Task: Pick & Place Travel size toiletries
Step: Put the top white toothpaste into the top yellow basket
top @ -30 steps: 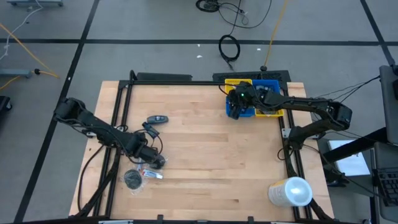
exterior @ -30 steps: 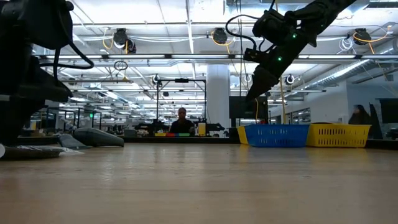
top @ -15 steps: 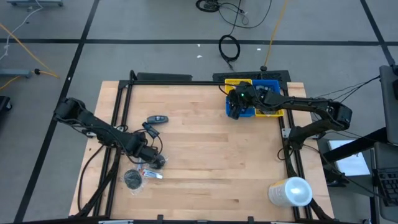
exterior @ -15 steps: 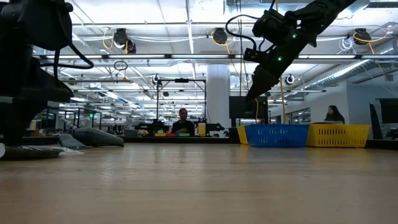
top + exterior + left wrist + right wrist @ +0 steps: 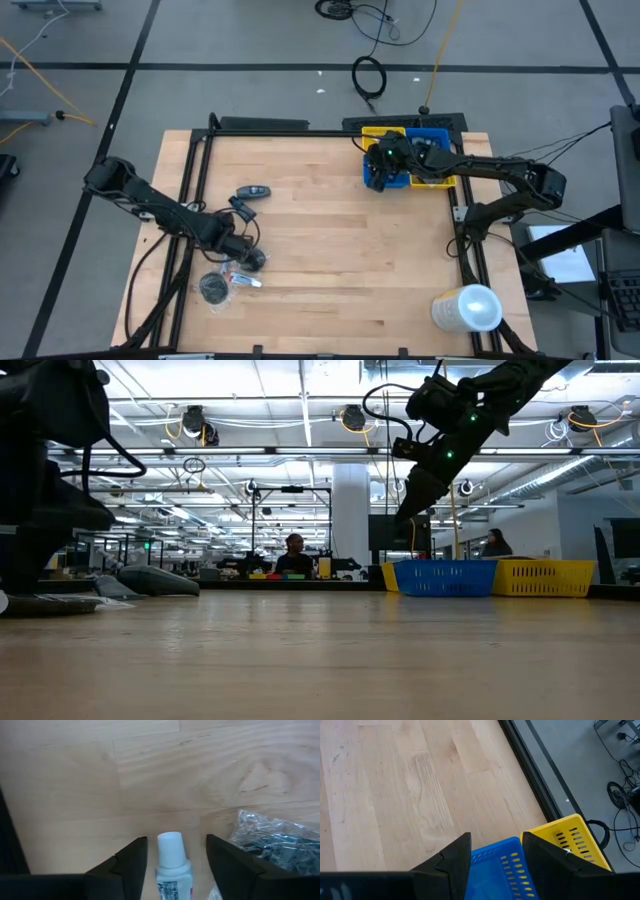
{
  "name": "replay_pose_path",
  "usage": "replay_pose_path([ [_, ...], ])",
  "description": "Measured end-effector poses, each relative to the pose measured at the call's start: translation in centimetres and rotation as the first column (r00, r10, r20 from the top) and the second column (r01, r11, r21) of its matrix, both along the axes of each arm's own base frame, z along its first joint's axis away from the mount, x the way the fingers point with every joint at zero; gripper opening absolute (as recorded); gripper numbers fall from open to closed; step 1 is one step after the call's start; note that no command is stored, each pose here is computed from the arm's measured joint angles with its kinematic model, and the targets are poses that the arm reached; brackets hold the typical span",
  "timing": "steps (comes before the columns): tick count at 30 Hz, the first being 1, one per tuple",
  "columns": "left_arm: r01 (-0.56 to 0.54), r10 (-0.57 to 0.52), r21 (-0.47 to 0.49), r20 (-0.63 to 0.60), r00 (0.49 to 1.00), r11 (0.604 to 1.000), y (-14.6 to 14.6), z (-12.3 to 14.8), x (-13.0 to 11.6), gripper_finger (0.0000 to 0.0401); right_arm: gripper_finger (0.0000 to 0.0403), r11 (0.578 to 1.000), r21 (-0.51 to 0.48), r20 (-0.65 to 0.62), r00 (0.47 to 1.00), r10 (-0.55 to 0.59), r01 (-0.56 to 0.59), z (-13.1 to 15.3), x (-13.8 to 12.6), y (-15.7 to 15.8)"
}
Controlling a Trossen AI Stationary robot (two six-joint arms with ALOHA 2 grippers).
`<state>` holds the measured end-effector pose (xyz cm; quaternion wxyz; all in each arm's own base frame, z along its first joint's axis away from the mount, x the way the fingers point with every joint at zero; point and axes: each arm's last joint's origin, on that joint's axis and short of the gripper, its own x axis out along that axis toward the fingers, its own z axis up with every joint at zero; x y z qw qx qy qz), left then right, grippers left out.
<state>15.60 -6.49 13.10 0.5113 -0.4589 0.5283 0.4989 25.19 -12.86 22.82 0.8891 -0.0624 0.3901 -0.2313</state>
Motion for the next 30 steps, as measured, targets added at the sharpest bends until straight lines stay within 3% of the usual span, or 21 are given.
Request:
replay_pose_path([
  [9,0.006,-0.006,-0.004,0.007,1.0,1.0,0.0,0.0,0.1,0.0039,0.0171,1.0,0.009,0.006,1.0,-0.009,0.009,0.0,0.0,0.0],
  [20,0.068,-0.067,0.02,-0.009,0.998,0.998,-0.1,1.0,0.5,0.0034,0.0171,1.0,0.009,0.007,1.0,-0.008,0.008,0.0,0.0,0.0],
  [26,0.15,-0.163,0.166,0.062,0.985,0.975,-0.1,4.1,2.5,0.0034,0.0171,0.999,0.032,0.023,1.0,-0.017,0.016,0.0,0.0,0.0],
  [30,0.228,-0.275,0.304,0.121,0.954,0.925,0.3,6.2,4.1,0.0034,0.0171,0.994,0.088,0.07,0.996,0.061,-0.067,0.1,0.3,0.2],
])
